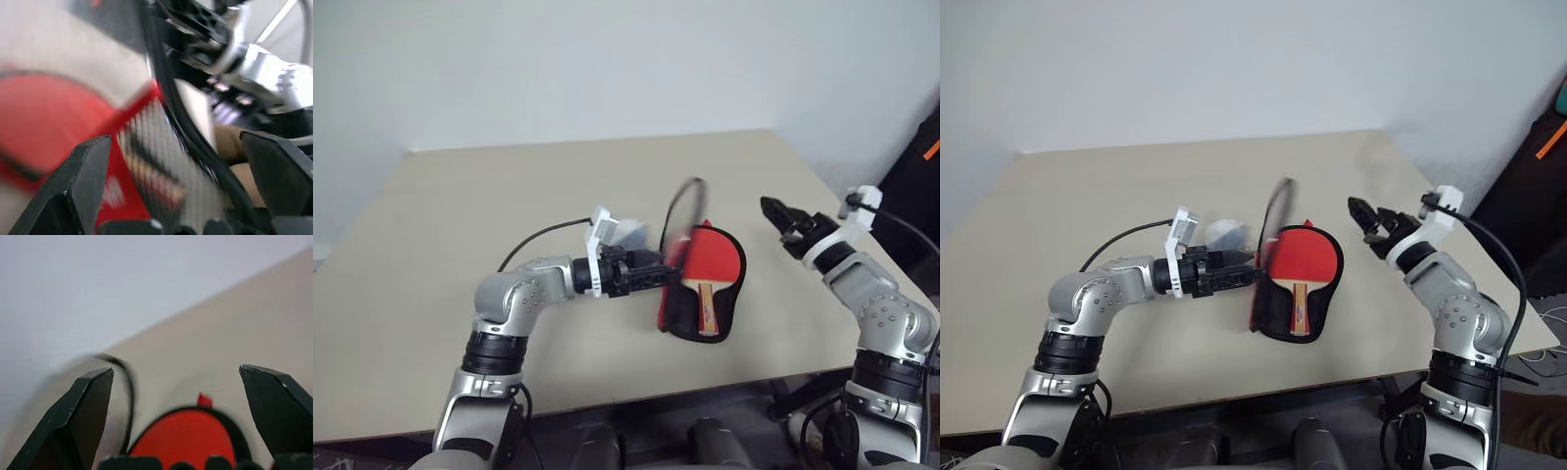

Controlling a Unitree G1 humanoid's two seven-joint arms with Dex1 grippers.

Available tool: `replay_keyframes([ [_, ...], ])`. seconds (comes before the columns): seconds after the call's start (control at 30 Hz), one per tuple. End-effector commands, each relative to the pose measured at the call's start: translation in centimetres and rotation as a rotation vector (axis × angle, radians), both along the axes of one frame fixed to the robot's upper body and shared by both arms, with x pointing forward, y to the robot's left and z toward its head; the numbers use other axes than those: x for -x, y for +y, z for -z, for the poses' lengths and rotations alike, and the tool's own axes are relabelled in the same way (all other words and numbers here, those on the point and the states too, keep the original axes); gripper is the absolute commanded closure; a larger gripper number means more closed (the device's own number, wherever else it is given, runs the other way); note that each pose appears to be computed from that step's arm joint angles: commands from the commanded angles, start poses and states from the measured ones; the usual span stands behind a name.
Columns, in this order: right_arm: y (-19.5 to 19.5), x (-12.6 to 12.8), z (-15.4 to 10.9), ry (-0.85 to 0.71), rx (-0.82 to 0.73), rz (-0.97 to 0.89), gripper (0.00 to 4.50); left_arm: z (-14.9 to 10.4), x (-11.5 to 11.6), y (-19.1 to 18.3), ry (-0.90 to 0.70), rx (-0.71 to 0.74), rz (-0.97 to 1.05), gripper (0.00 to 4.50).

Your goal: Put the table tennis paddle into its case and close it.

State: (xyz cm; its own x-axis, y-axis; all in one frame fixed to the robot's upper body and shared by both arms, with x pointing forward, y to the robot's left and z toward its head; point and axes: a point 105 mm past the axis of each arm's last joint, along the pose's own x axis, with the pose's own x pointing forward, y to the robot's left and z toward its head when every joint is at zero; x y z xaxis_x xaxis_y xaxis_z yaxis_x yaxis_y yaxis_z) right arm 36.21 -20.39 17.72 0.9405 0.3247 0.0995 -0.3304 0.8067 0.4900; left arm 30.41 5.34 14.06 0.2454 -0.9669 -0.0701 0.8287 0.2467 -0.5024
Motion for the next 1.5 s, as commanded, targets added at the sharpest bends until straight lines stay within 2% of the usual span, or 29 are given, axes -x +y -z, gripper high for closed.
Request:
replay_keyframes([
  [0.03,-0.4,0.0,-2.1,-0.079,-0.016,0.025,0.05,-0.9,-0.1,-1.0,0.006,0.018,0.01,0.0],
  [0.27,-0.2,0.0,-0.6,-0.029,0.018,0.053,0.05,1.4,-1.9,0.4,0.152,-0.032,-0.131,0.0],
  [0.43,0.6,0.1,0.2,-0.009,0.041,0.04,0.05,4.6,-2.8,2.0,0.206,-0.201,-0.228,0.0],
  [0.63,1.0,-0.1,1.2,0.017,0.07,0.031,0.05,7.3,-3.0,0.7,0.279,-0.335,-0.225,0.0],
  [0.9,1.1,-0.5,1.7,0.038,0.085,0.041,0.05,6.3,-1.7,-4.9,0.353,-0.24,-0.082,0.0],
  [1.03,0.6,-0.4,1.9,0.049,0.082,0.066,0.05,6.5,-1.3,-5.4,0.405,-0.223,-0.062,0.0],
  [1.13,0.2,-0.1,2.3,0.057,0.082,0.088,0.05,6.9,-2.0,-4.6,0.453,-0.215,-0.117,0.0],
  [1.23,0.0,-0.1,2.5,0.064,0.082,0.098,0.0,7.1,-2.5,-4.3,0.472,-0.216,-0.156,0.61],
  [1.5,-0.1,-0.3,2.8,0.075,0.109,0.111,0.0,7.4,-1.5,-3.7,0.556,-0.192,-0.15,3.37],
])
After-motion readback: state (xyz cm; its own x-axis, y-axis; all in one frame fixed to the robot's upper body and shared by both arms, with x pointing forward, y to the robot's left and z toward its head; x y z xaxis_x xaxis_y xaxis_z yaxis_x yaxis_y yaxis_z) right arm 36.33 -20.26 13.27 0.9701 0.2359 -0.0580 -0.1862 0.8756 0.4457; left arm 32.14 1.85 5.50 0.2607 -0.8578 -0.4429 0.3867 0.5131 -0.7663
